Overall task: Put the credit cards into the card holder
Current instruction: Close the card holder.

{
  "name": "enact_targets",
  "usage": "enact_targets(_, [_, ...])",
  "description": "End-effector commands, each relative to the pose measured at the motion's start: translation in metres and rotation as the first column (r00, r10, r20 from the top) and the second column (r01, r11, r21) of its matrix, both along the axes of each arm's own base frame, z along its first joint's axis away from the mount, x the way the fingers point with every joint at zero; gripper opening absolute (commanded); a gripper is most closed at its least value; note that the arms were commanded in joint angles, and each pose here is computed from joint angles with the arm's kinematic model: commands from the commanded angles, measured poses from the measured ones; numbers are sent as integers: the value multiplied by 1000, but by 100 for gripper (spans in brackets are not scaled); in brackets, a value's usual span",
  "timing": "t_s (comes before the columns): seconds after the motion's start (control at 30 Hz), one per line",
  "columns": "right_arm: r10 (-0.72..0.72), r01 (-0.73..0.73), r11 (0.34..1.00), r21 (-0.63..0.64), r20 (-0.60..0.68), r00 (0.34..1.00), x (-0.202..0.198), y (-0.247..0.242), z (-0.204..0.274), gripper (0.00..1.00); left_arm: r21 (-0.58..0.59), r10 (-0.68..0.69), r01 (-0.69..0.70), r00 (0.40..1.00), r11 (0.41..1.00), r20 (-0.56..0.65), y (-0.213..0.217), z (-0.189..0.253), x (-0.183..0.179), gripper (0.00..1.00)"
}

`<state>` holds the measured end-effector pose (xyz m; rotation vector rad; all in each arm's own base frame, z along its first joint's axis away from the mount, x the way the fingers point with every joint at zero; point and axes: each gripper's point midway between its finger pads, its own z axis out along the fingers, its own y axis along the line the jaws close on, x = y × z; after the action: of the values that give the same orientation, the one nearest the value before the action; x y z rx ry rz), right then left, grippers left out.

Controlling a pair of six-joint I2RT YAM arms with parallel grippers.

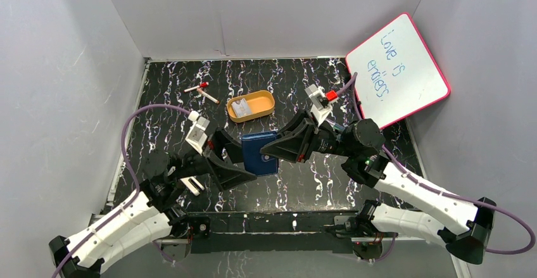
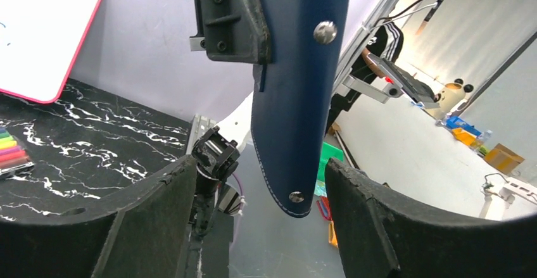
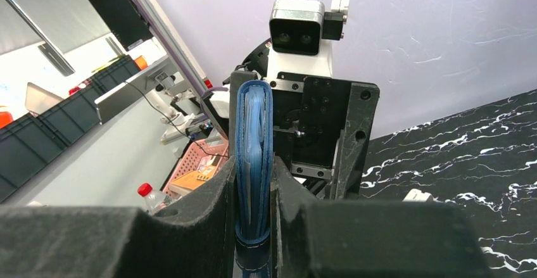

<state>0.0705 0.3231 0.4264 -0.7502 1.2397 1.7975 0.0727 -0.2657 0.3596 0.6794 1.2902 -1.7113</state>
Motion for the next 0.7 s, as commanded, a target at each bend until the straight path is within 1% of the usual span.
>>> enact_targets(0.0, [12, -16, 997, 76, 45, 999, -7, -6, 19, 6, -87, -33, 39, 997, 995, 71, 6, 29, -11, 70])
enact_targets(0.03, [12, -15, 997, 74, 44, 999, -7, -5, 19, 6, -88, -36, 42, 997, 995, 73, 6, 30, -11, 66])
enact_targets(0.07, [12, -15, 997, 72, 42, 999, -6, -5, 18, 6, -85, -41, 48, 996, 995, 75, 5, 29, -12, 58])
enact_targets(0.1, [12, -15, 997, 69, 41, 999, -6, -4, 18, 6, -81, -44, 50, 997, 995, 71, 4, 29, -11, 48])
enact_targets(0.17, [13, -16, 998, 67, 43, 999, -6, -4, 17, 6, -74, -47, 51, 997, 996, 63, 3, 26, -10, 25])
enact_targets(0.23, [12, -15, 998, 58, 42, 999, -6, -3, 14, 5, -57, -30, 33, 998, 998, 48, 1, 20, -5, 7])
enact_targets(0.27, [13, -15, 998, 53, 38, 999, -5, -3, 12, 5, -48, -19, 21, 999, 999, 39, 0, 18, -3, 0])
enact_targets(0.33, [18, -19, 999, 39, 28, 999, -5, -2, 9, 9, -25, 6, -6, 1000, 1000, 17, -1, 11, 2, 0])
enact_targets(0.37, [19, -19, 999, 27, 21, 1000, -5, -1, 6, 16, -2, 38, -38, 999, 999, -2, -1, 6, 9, 0])
enact_targets(0.4, [13, -13, 1000, 16, 10, 1000, -3, 0, 4, 29, 30, 80, -79, 996, 996, -26, -2, 3, 17, 0])
enact_targets(0.43, [3, -3, 1000, -1, -7, 1000, -1, 0, 1, 42, 70, 145, -141, 988, 987, -58, -1, -3, 28, 0])
enact_targets(0.47, [-3, 3, 1000, -12, -21, 1000, 0, 0, -2, 54, 122, 208, -197, 974, 973, -88, 1, -12, 39, 0])
enact_targets(0.5, [-12, 11, 1000, -21, -30, 999, 1, -1, -4, 62, 155, 253, -236, 962, 959, -100, 3, -18, 45, 0])
enact_targets(0.53, [-21, 20, 999, -30, -33, 999, 1, -2, -5, 68, 182, 276, -254, 955, 950, -108, 5, -24, 48, 0])
enact_targets(0.57, [-34, 33, 999, -39, -33, 999, 2, -3, -6, 72, 183, 284, -262, 953, 948, -105, 7, -24, 48, 0])
enact_targets(0.63, [-63, 62, 996, -65, -24, 998, 5, -7, -7, 77, 170, 293, -273, 950, 947, -110, 11, -23, 47, 0])
enact_targets(0.67, [-79, 77, 994, -76, -20, 997, 6, -8, -8, 78, 163, 297, -277, 949, 947, -110, 12, -23, 46, 0])
